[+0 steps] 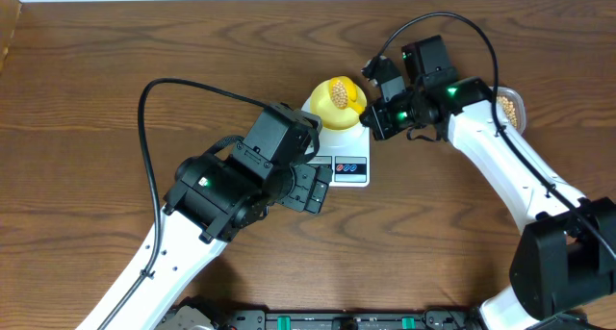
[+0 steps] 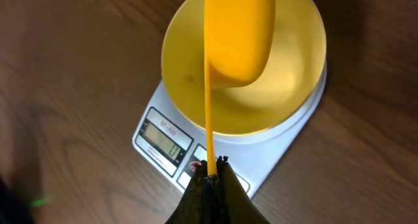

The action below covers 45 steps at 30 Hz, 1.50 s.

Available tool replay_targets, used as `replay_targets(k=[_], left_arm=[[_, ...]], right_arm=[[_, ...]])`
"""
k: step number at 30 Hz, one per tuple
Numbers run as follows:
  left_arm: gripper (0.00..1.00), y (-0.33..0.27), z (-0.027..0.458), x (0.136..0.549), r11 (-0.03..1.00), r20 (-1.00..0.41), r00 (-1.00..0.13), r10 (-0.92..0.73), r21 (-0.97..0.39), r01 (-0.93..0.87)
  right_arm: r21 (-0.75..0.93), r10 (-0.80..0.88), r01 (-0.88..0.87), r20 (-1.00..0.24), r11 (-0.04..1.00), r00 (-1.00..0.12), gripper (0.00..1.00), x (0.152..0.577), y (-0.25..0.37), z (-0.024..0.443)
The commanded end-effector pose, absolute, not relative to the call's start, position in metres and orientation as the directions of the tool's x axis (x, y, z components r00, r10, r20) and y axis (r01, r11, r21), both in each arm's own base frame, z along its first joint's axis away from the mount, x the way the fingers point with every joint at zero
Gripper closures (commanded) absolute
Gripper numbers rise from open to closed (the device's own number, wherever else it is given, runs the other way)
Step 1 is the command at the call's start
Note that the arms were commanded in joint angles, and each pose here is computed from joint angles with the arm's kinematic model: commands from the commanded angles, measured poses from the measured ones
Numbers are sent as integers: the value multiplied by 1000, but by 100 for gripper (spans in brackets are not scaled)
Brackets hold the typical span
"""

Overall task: Scoop item into bowl and weigh 50g on scale
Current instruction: 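Tilt the scoop over the yellow bowl to pour soybeans in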

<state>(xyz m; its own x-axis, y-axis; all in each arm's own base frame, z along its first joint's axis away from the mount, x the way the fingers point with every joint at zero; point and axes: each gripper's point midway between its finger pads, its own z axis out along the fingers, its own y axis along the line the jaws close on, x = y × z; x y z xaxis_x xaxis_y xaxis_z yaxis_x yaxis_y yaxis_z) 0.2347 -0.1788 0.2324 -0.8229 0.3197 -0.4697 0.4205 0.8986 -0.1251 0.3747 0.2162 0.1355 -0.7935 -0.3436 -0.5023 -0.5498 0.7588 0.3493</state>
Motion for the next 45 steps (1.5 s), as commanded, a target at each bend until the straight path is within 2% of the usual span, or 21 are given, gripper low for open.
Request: replay_targets(k=[1,16,45], left_arm=[[8,-179,247,237,890,-508,-799,323,-124,439],[8,-179,247,237,890,-508,-799,322,-124,438],[8,-179,247,237,890,-508,-799,322,-124,438]], right_arm=[[292,-380,-582,-527,759,-760,99,380,220,138],[127,-455,-603,-539,788,-709,99,390,213,138],[-160,-634,-651,-483,742,-604,99,387,218,149]])
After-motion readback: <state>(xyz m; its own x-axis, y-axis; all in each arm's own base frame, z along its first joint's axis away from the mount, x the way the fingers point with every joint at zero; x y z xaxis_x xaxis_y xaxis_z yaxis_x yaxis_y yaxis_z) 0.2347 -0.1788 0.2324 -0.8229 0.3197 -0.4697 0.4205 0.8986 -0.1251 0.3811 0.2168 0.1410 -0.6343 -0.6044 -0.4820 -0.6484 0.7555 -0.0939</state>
